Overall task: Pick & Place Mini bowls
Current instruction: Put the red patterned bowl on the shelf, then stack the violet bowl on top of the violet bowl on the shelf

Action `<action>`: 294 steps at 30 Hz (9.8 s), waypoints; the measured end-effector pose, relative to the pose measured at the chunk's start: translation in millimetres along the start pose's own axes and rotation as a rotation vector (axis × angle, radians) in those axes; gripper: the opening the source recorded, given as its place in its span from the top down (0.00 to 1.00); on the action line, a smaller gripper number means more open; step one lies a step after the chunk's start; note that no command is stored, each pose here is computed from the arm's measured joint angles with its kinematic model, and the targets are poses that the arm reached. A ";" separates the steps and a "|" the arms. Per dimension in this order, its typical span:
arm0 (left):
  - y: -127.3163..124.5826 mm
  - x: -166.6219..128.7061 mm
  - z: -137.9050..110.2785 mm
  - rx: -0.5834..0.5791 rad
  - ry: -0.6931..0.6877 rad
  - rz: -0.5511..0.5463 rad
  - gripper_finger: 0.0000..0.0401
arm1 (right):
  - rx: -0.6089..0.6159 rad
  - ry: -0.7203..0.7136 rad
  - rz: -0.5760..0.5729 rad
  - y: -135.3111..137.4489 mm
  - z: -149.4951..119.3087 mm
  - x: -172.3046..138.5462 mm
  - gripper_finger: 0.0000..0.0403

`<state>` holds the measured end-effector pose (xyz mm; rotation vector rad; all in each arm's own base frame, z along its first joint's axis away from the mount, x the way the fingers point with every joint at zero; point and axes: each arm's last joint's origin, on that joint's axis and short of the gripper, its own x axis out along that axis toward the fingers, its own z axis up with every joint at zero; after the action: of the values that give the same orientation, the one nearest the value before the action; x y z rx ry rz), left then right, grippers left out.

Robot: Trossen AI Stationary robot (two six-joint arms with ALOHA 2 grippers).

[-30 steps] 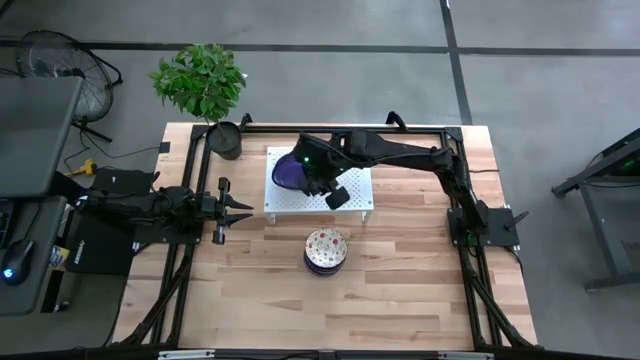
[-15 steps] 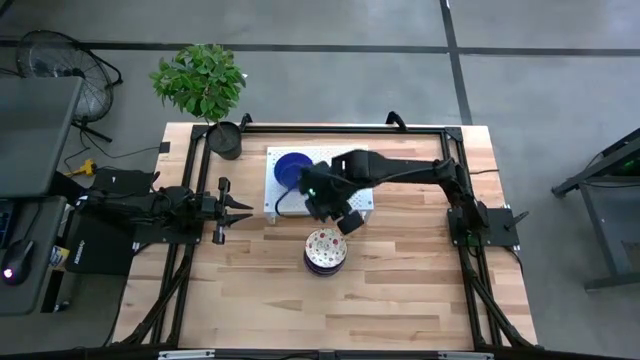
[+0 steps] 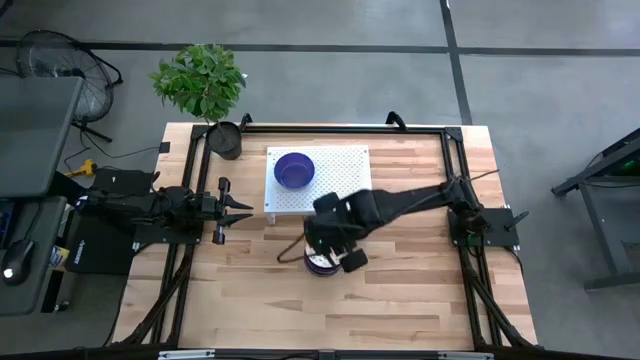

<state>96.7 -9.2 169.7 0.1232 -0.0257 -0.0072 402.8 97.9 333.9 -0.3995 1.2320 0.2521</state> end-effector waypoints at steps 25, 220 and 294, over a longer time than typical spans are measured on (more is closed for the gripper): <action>0.0 0.0 0.0 0.000 0.000 0.000 0.82 | 0.184 -0.057 0.034 52.6 8.4 64.4 0.68; 0.0 0.0 0.1 0.000 -0.001 0.000 0.82 | 0.010 0.067 -0.487 -43.5 -87.2 16.9 1.00; 0.0 0.0 0.1 0.000 -0.001 0.000 0.82 | 0.175 -0.402 -0.099 89.7 17.0 -16.3 0.65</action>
<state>96.7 -9.2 169.8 0.1228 -0.0264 -0.0067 376.5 186.6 339.8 -0.2415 0.8288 0.1299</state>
